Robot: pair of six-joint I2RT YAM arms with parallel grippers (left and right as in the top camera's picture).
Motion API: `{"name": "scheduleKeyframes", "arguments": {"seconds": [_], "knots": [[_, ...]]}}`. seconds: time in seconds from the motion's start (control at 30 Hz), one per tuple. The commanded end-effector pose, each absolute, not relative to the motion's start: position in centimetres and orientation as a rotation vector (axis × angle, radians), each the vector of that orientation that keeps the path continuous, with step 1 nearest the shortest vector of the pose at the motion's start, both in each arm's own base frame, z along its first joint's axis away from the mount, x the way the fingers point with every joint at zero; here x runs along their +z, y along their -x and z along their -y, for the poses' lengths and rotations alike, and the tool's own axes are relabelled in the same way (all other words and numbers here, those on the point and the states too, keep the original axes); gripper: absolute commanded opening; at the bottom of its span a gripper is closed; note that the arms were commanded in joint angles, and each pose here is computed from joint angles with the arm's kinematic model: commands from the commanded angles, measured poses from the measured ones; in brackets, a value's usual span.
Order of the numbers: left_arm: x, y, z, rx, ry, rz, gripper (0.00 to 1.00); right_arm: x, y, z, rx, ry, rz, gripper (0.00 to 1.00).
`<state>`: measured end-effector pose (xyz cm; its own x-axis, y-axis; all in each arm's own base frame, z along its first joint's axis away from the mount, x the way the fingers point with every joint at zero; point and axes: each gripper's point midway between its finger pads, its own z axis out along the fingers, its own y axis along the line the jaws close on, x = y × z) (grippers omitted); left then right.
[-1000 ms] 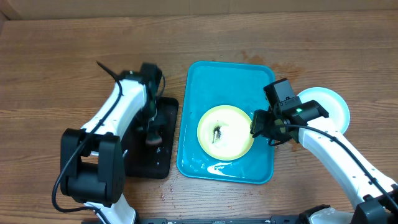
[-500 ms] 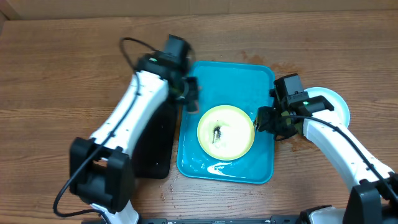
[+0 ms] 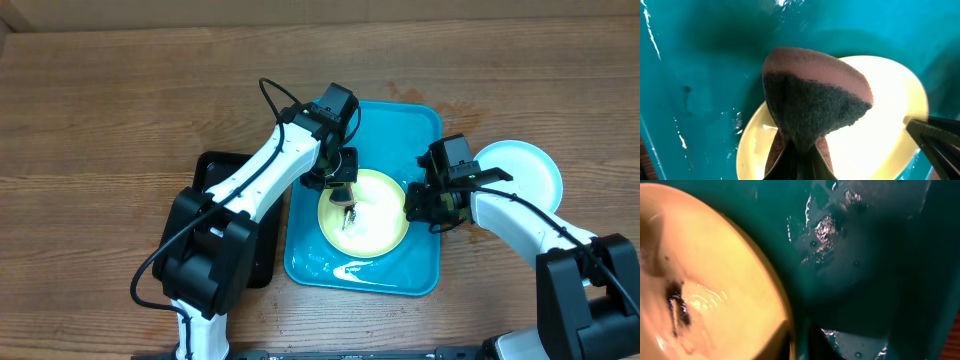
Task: Clean dirty plates on tray and stack at the side
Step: 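Scrub the yellow plate with the sponge while the right gripper holds it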
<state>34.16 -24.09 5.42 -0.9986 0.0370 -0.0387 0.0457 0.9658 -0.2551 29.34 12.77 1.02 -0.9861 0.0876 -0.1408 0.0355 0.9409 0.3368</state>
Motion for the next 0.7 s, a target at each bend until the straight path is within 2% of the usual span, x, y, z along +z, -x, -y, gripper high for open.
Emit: {"name": "scheduleKeyframes", "arguments": {"seconds": [0.0,0.17,0.3,0.5,0.67], "knots": [[4.6,-33.6,24.5,-0.428,-0.030,-3.115,0.04,0.9,-29.2,-13.0,0.527,-0.086,-2.943,0.04],[3.5,-33.3,26.4,-0.450,-0.047,-3.096,0.04,0.8,-29.1,-13.1,0.530,-0.130,-2.950,0.04],[1.2,-31.8,28.7,-0.431,-0.135,-3.121,0.04,0.8,-28.9,-13.0,0.527,-0.132,-2.959,0.04],[-2.7,-28.8,30.3,-0.518,-0.044,-3.292,0.04,0.7,-28.6,-12.9,0.523,-0.135,-2.973,0.04],[-2.9,-29.6,27.3,-0.303,0.089,-3.307,0.04,0.7,-28.6,-12.9,0.522,-0.136,-2.974,0.04]]}}
